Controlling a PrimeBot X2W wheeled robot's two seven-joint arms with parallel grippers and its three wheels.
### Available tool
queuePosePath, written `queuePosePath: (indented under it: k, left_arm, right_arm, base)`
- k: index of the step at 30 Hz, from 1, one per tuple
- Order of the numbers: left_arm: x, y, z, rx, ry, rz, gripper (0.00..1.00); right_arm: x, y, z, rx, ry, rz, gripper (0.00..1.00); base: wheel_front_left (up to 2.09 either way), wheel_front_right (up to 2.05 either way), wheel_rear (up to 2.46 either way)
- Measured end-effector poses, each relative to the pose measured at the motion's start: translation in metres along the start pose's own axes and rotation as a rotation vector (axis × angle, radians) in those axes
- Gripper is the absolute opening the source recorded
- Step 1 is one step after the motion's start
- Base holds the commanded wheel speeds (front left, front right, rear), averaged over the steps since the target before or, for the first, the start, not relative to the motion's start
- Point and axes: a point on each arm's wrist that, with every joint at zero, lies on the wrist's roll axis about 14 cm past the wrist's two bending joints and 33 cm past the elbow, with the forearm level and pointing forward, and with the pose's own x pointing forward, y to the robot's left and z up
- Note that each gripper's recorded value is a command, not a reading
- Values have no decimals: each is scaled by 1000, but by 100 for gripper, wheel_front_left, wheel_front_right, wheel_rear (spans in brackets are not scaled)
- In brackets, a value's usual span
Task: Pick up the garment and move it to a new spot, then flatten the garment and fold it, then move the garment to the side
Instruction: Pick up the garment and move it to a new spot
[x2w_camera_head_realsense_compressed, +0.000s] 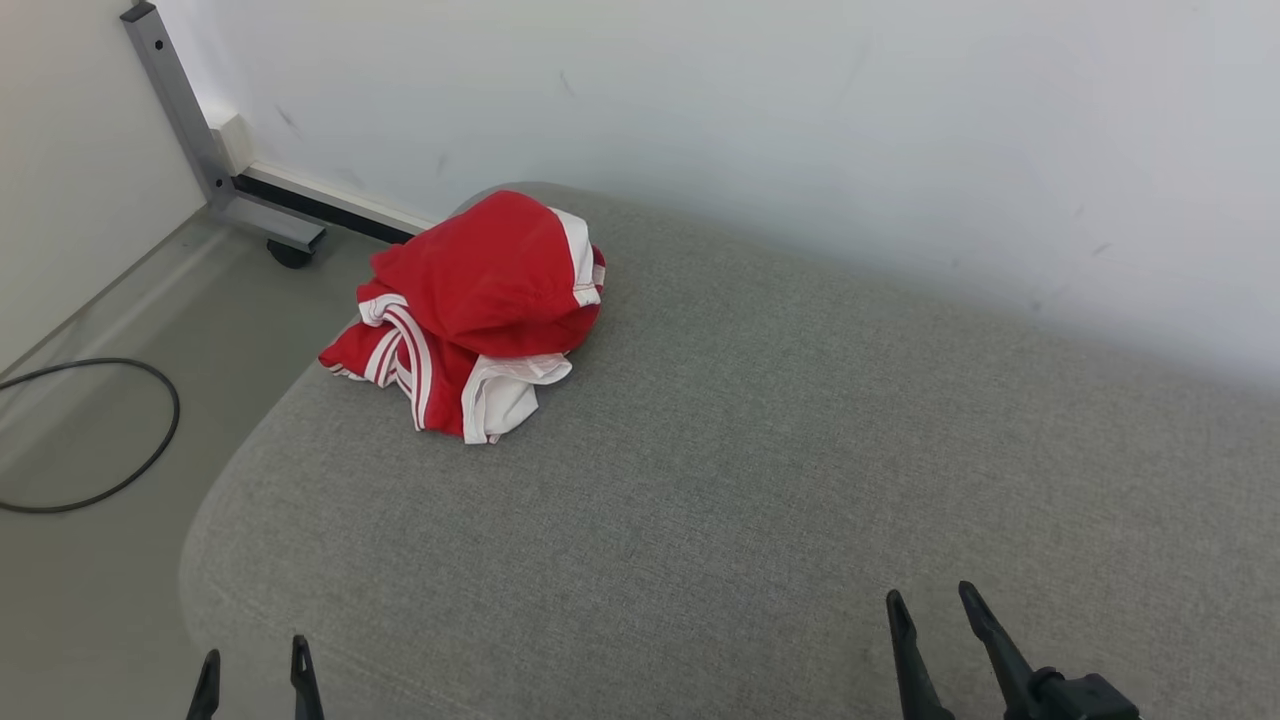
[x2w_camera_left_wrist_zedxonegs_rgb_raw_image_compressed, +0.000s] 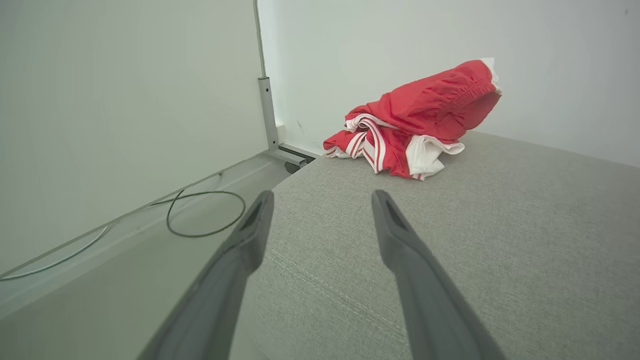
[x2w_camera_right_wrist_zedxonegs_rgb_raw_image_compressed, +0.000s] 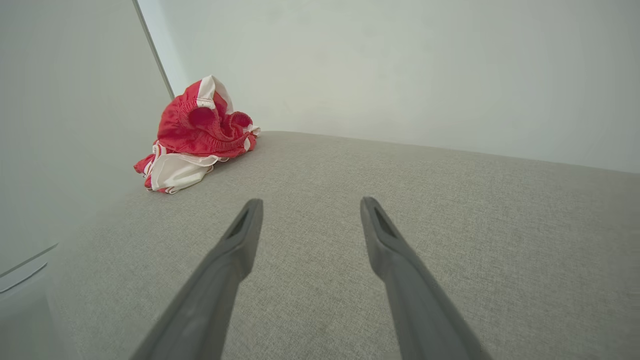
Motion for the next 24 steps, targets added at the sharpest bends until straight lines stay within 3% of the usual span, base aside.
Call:
queuePosePath:
  k: [12, 18, 24]
  left_arm:
    - [52, -14, 31, -31, -94, -59, 100]
    - [103, -33, 60, -52, -165, -96, 100]
    - [159, -72, 78, -74, -201, -175, 100]
  right_arm:
    - [-5, -20, 20, -26, -61, -64, 100]
    - [-14, -55, 32, -33, -104, -171, 100]
    - [-27, -96, 29, -22, -106, -293, 100]
  base:
    - [0, 0, 0]
    - [0, 0, 0]
    - [0, 0, 0]
